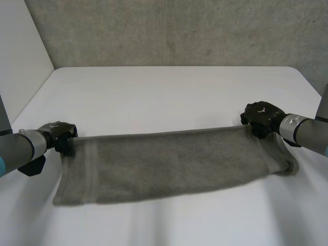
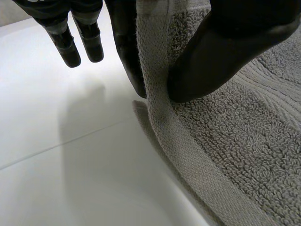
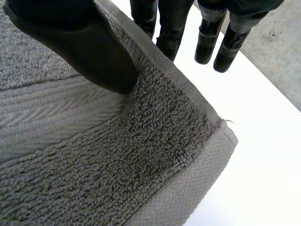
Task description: Fold the towel.
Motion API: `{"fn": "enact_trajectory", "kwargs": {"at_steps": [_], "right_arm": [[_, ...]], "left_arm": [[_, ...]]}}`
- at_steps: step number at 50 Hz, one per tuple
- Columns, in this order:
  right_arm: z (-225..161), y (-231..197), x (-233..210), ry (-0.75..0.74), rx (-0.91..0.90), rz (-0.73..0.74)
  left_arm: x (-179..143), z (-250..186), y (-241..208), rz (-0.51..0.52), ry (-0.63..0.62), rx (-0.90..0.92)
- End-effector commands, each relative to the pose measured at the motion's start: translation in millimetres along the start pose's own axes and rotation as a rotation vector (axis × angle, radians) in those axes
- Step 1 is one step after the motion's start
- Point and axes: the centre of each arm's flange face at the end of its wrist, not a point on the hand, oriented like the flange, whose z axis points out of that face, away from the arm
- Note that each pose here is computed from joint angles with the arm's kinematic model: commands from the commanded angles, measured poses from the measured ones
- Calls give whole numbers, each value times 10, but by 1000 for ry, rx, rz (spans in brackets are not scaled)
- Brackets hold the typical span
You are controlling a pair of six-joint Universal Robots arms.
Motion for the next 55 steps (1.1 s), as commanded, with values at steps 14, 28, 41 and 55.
{"fn": "enact_trajectory", "kwargs": {"at_steps": [14,28,41,55], "right_arm": [[-279,-256,110,85,43,88],[-1098,-330,43,114,80,155],[-1159,298,-128,81,-89,140],[-949,581,-192,79,-103,135]], "left_arm": [[142,-128,-46,12,25,22],[240,-494,-124,37,17,135],[510,-589,-31,69,71,184],[575,-570,20,71,87,186]]}}
